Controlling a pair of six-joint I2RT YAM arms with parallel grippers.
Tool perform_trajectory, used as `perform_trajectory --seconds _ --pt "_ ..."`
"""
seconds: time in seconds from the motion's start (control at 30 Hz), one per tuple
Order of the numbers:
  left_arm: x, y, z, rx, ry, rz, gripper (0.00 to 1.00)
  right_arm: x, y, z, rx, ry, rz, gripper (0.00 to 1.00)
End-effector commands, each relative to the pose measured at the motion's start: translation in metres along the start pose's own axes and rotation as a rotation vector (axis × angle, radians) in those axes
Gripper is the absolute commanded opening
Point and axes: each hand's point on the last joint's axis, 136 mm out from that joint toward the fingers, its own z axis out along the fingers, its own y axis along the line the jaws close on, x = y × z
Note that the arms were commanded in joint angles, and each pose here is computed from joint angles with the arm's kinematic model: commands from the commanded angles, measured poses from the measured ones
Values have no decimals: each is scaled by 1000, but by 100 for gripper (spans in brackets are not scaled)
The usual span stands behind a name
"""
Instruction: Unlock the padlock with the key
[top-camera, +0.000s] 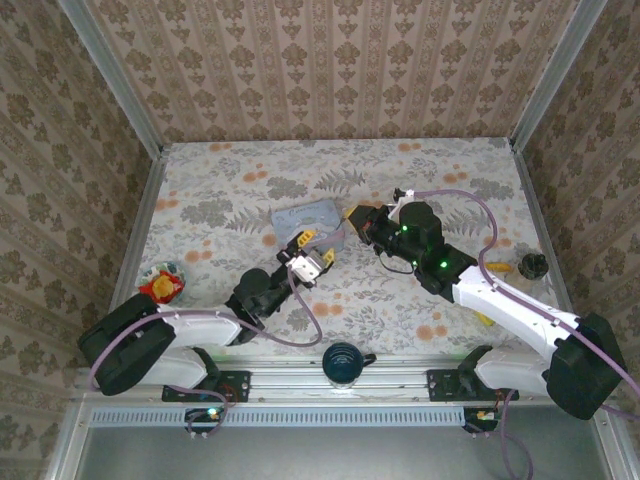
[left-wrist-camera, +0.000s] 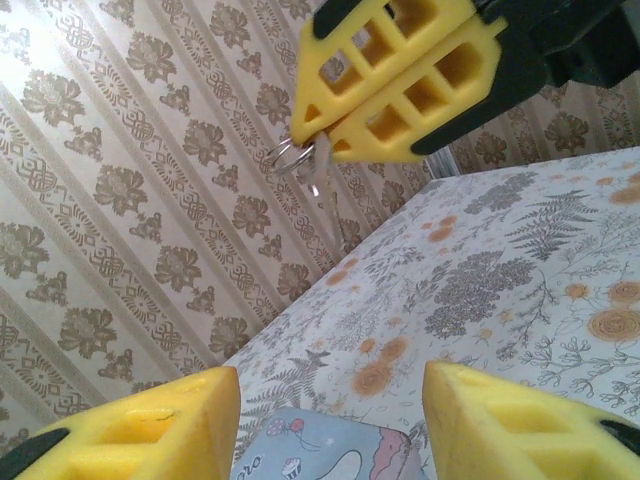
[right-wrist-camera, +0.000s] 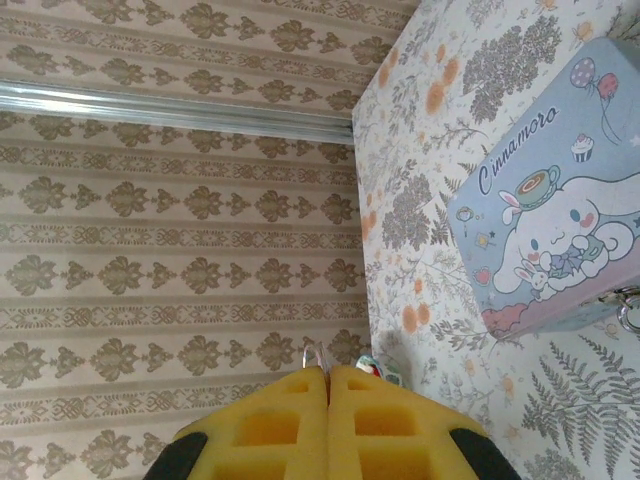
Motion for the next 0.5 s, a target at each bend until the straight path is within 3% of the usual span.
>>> perform_trajectory --seconds 0.0,0.3,0.47 --pt "-18 7 8 -4 -70 -48 51 -5 4 -3 -17 -41 10 0" --pt "-25 4 35 19 -91 -53 43 -6 3 -2 -12 -46 19 0" --pt "-28 5 48 11 -97 -55 33 -5 5 -1 -11 -41 19 0"
